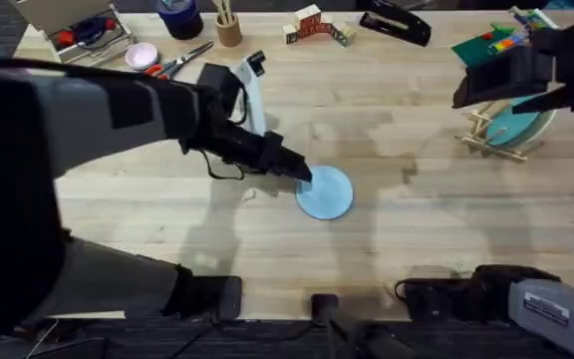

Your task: Pick up the plates from the table one by one and place each into a slot on the dish rack.

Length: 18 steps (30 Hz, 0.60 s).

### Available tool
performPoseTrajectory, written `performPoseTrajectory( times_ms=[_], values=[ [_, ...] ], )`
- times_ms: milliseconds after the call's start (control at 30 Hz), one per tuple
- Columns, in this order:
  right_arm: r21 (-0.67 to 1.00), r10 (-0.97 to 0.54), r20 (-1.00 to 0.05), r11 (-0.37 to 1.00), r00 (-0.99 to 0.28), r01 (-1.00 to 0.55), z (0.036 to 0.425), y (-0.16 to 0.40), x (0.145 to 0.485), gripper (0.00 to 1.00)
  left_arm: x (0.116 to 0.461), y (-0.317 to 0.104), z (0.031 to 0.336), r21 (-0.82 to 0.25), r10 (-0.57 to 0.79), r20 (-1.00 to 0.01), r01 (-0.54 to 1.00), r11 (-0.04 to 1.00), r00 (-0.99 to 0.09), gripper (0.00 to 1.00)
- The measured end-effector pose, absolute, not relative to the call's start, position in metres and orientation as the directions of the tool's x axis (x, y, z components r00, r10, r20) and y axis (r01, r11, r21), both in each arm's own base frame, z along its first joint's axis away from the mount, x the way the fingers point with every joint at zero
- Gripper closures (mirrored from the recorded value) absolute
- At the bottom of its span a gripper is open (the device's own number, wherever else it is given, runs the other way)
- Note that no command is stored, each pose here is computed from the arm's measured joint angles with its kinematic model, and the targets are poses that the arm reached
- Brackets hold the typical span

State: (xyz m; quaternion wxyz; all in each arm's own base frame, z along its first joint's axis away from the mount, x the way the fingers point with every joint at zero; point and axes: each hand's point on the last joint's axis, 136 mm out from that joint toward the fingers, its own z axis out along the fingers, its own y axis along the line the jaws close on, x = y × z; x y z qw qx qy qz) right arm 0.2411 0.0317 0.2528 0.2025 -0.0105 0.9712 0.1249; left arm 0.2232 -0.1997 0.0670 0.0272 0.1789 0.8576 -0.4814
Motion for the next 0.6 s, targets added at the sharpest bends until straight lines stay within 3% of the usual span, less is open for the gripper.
performPoseTrajectory(
  times_ms=[600],
  values=[
    [0.238, 0.030, -0.396, 0.969, -0.918, -0.071, 0.253, 0.032, 0.241, 0.005, 0.223, -0.205, 0.049, -0.819, 0.310, -0.208, 0.339, 0.464, -0.928, 0.960]
  ],
)
